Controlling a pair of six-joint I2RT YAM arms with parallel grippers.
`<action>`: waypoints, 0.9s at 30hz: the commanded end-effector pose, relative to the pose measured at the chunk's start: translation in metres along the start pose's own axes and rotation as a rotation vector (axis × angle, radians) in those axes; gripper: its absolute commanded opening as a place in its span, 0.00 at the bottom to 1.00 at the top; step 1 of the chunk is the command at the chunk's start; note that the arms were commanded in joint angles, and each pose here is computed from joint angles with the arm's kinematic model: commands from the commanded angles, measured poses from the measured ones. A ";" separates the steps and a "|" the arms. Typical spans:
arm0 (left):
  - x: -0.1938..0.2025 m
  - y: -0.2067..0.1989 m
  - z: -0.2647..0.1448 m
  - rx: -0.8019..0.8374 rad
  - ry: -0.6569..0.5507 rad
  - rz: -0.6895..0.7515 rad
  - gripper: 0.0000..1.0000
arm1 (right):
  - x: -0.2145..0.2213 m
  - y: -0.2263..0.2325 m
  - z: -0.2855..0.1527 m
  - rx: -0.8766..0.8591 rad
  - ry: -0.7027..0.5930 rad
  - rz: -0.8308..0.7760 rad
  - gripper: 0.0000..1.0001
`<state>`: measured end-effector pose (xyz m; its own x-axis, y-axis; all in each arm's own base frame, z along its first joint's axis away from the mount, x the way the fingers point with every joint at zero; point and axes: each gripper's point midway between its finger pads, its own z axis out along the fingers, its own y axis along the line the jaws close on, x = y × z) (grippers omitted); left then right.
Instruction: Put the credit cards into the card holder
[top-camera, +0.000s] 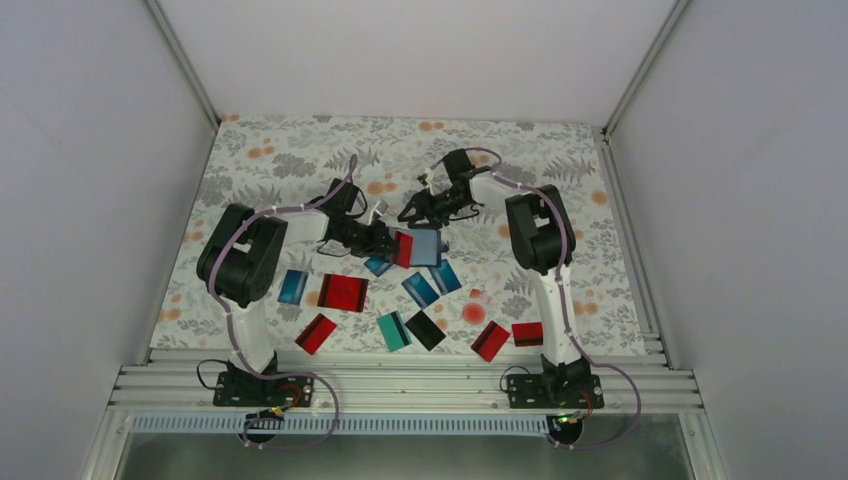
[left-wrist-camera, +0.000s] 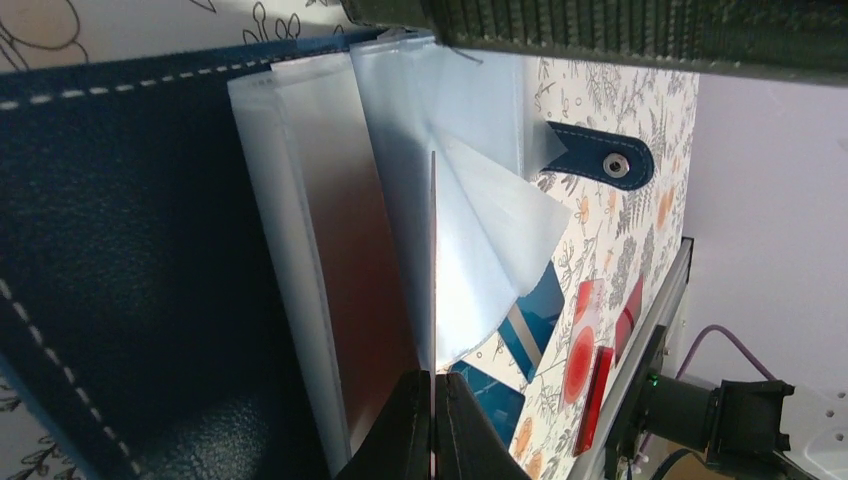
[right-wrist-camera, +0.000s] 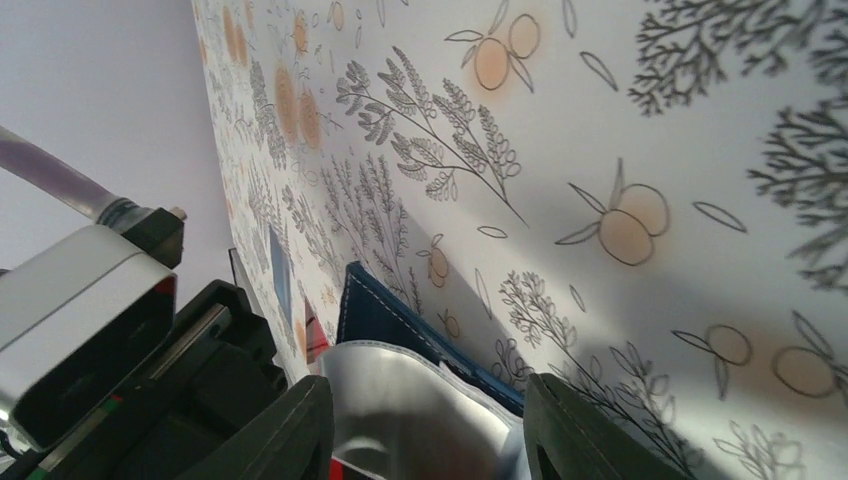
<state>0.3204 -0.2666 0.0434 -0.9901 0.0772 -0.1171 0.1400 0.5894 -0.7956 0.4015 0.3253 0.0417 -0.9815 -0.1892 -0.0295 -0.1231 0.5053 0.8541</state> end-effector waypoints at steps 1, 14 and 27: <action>-0.014 -0.004 0.000 0.003 -0.041 0.024 0.02 | -0.006 0.008 -0.019 0.000 -0.021 -0.037 0.49; -0.031 -0.016 -0.001 0.015 -0.053 0.018 0.02 | 0.011 -0.017 -0.061 0.131 -0.081 -0.047 0.53; -0.029 -0.009 -0.002 -0.015 -0.075 -0.029 0.02 | 0.045 -0.042 -0.056 0.171 -0.044 0.004 0.39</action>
<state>0.3464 -0.2737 0.0514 -0.9921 0.0213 -0.1238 0.1121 0.5947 -0.7961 0.3789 0.2531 0.0329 -0.9887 -0.1445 -0.0401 -0.1237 0.6351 0.7624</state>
